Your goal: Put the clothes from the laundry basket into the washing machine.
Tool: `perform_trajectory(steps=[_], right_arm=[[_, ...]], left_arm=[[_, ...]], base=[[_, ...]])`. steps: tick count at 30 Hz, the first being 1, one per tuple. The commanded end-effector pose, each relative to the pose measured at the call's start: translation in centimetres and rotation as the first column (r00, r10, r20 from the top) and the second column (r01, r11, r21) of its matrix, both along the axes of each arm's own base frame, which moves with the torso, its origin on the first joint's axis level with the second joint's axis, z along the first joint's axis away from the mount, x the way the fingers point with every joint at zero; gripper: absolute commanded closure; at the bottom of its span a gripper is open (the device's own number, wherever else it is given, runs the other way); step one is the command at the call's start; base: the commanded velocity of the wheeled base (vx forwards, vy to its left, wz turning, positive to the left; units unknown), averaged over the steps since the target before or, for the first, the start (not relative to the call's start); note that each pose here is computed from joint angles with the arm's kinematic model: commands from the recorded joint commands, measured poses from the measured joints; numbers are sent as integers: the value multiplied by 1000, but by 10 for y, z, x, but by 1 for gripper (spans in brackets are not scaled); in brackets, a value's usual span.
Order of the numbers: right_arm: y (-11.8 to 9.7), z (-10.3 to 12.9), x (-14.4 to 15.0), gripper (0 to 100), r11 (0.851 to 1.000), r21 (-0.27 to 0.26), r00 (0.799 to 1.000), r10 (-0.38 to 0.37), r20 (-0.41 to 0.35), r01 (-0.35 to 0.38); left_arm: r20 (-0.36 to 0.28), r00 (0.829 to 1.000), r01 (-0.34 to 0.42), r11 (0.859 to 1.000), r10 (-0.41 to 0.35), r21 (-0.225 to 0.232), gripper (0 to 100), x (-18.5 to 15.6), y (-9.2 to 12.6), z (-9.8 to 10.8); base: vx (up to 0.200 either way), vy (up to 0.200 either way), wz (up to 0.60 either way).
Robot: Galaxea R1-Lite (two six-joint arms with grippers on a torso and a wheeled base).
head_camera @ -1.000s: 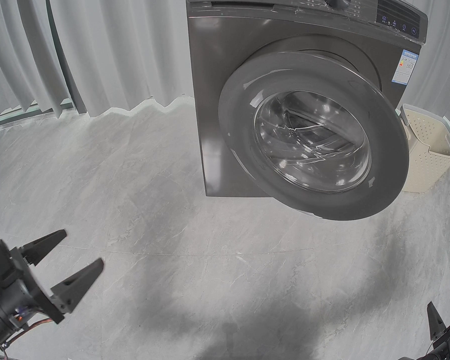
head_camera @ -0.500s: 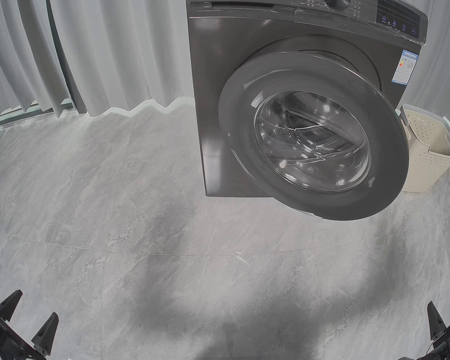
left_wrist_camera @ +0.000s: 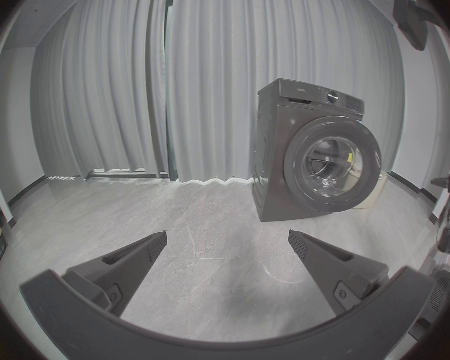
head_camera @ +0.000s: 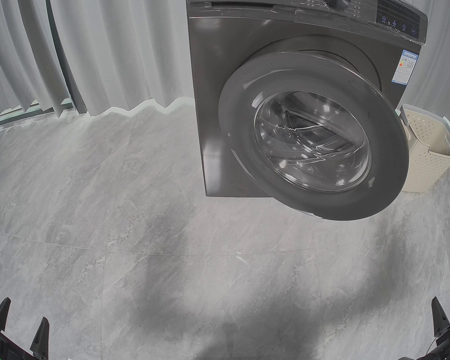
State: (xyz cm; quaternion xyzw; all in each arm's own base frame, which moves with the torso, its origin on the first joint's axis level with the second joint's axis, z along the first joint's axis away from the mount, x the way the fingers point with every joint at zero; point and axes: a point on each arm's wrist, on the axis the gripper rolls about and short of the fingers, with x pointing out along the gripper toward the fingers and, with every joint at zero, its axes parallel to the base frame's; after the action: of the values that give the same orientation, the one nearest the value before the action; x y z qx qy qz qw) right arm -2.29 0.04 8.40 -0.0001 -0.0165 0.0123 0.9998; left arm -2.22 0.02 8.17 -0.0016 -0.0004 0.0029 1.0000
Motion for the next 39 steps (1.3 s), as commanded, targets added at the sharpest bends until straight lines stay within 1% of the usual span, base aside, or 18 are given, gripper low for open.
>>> perform_trajectory(steps=[1, 3, 6, 7, 8, 13, 15, 16, 18, 20, 22, 25, 27, 30, 32, 34, 37, 39], right_arm=[[0, 34, -12, 0, 1000, 3, 982, 1, 187, -2], [0, 36, -11, 0, 1000, 1, 989, 6, 144, -6], [0, 27, -6, 0, 1000, -2, 1000, 30, -2, -30], [0, 25, -3, 0, 998, -1, 997, 58, -57, -58], [0, 25, 0, 0, 996, 1, 993, 84, -88, -84], [2, 35, 16, 0, 991, 5, 972, 129, -196, -130], [3, 39, 22, 0, 988, 6, 962, 151, -226, -154], [3, 39, 22, 0, 988, 6, 962, 151, -226, -154], [4, 48, 34, 0, 980, 12, 945, 196, -263, -199], [5, 51, 43, 0, 974, 24, 931, 221, -290, -223], [6, 53, 53, 0, 973, 29, 923, 225, -312, -227], [6, 58, 66, 0, 973, 35, 922, 226, -313, -227], [7, 66, 84, 0, 970, 41, 922, 242, -303, -241], [9, 69, 100, 0, 964, 47, 917, 265, -299, -263], [14, 70, 111, 0, 938, 80, 889, 345, -302, -337], [19, 71, 119, 0, 913, 134, 863, 408, -298, -385], [24, 73, 125, 0, 892, 183, 849, 450, -277, -413], [28, 72, 126, 0, 879, 193, 834, 475, -280, -435]], left_arm=[[-1, 1000, 21, 1000, -21, 15, 0, -1, -1, -6], [-1, 1000, 20, 1000, -20, 11, 0, -1, -1, -6], [1, 1000, 20, 1000, -20, 17, 0, -1, -1, -6], [2, 1000, 18, 1000, -18, 19, 0, -1, -1, -6], [2, 1000, 18, 1000, -18, 19, 0, -1, -1, -6], [1, 1000, 18, 1000, -18, 17, 0, -1, -1, -6], [1, 1000, 18, 1000, -18, 17, 0, -1, -1, -6], [1, 1000, 18, 1000, -18, 17, 0, -1, -1, -6], [1, 1000, 18, 1000, -18, 14, 0, -1, -1, -6], [1, 1000, 20, 1000, -20, 12, 0, -1, -1, -6], [1, 1000, 21, 1000, -21, 12, 0, -1, -1, -6], [1, 1000, 21, 1000, -21, 12, 0, -1, -1, -6], [1, 1000, 20, 1000, -20, 17, 0, -1, -1, -6], [1, 1000, 20, 1000, -20, 15, 0, -1, -1, -6], [-1, 1000, 21, 1000, -21, 15, 0, -1, -1, -6], [-1, 1000, 21, 1000, -21, 14, 0, -1, -1, -6], [1, 1000, 21, 1000, -21, 12, 0, -1, -1, -6], [1, 1000, 23, 1000, -23, 12, 0, -1, -1, -6]], base=[[0, 0, 0], [0, 0, 0], [0, -133, 0], [0, -200, 0], [0, -200, 0], [0, -200, 0], [0, -200, 0], [0, -200, 0], [0, -200, 0], [0, -200, 0], [0, -200, 0], [0, -200, 0], [0, 0, 0], [0, 0, 0], [0, 0, 0], [0, 0, 0], [0, 0, 0], [200, 0, 0]])
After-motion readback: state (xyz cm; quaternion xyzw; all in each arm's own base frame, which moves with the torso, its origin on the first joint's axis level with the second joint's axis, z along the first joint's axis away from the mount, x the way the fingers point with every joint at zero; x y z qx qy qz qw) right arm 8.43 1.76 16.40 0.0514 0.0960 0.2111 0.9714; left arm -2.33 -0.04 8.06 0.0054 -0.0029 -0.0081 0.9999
